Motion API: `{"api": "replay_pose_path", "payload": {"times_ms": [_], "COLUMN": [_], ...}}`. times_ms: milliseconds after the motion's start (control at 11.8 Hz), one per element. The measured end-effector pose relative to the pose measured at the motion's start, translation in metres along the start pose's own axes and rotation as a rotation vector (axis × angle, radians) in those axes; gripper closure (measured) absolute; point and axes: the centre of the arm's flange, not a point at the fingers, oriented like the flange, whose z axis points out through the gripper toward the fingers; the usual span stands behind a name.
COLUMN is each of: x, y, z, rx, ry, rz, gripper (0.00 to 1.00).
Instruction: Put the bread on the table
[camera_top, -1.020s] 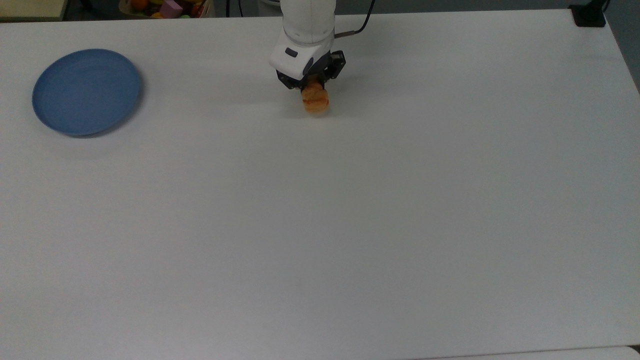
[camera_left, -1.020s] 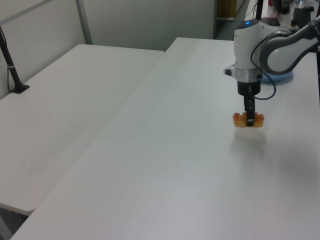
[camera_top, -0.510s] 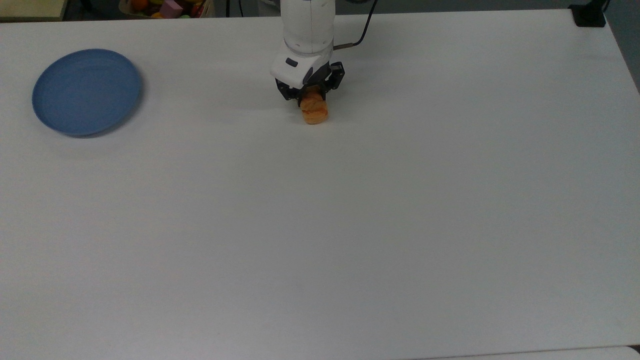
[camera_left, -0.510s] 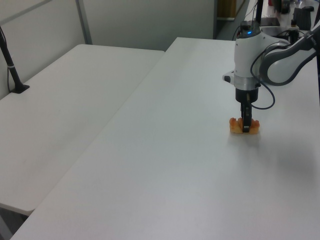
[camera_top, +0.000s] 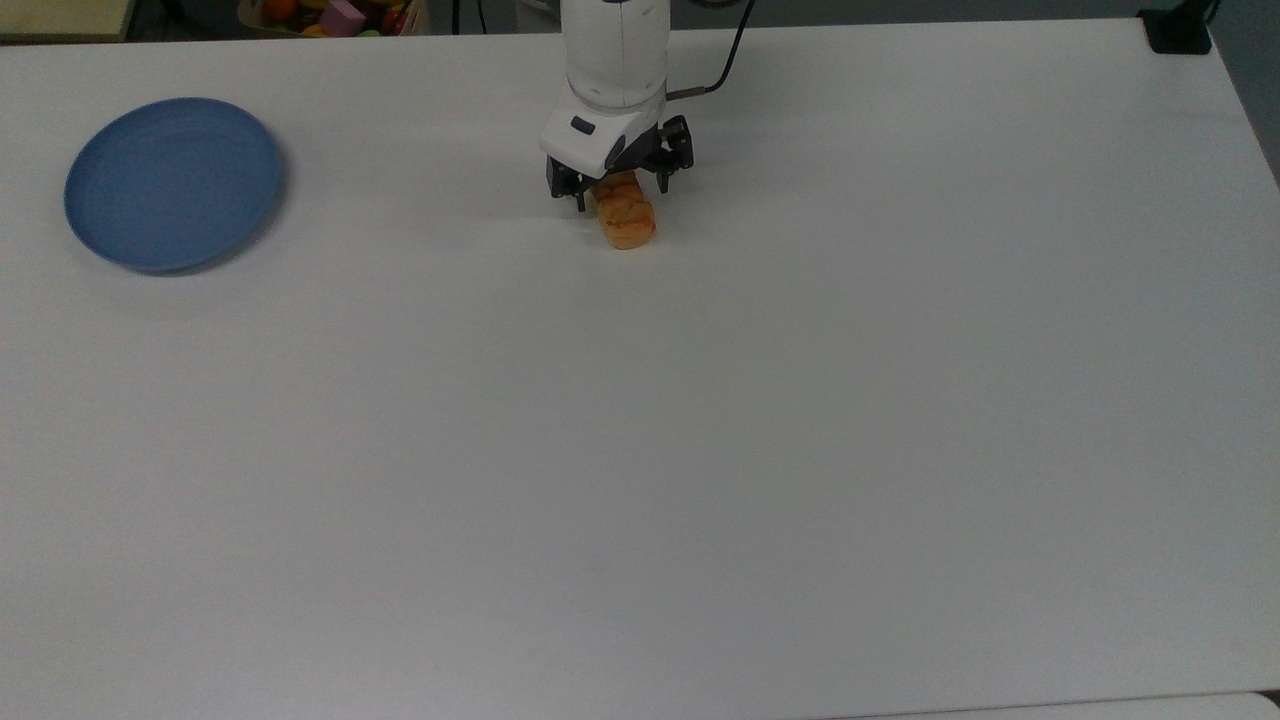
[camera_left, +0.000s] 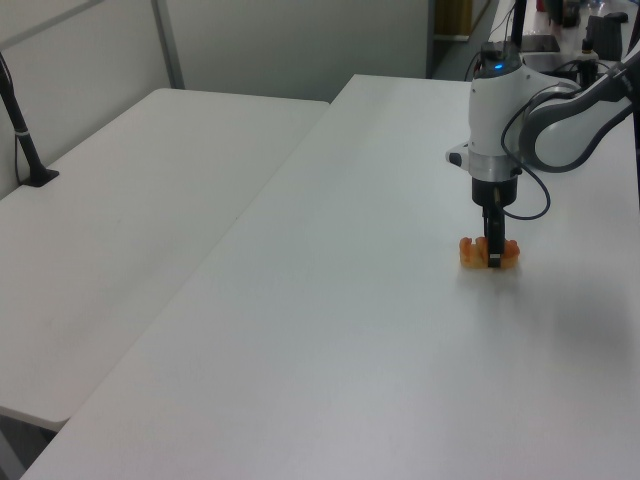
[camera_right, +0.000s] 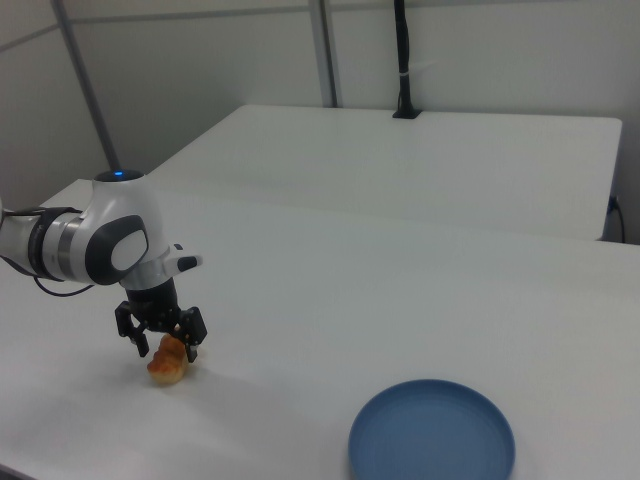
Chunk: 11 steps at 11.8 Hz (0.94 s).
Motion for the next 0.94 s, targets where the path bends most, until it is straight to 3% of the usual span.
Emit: {"api": "replay_pose_path", "payload": {"times_ms": [340,935], "x": [-0.001,0.003], "y": [0.004,0.024], "z": [-0.034,-0.222], "rx": [0.006,0.005], "ry": [-0.067,-0.077], "rz": [0.011,0.117], "gripper": [0.0,0.0]}}
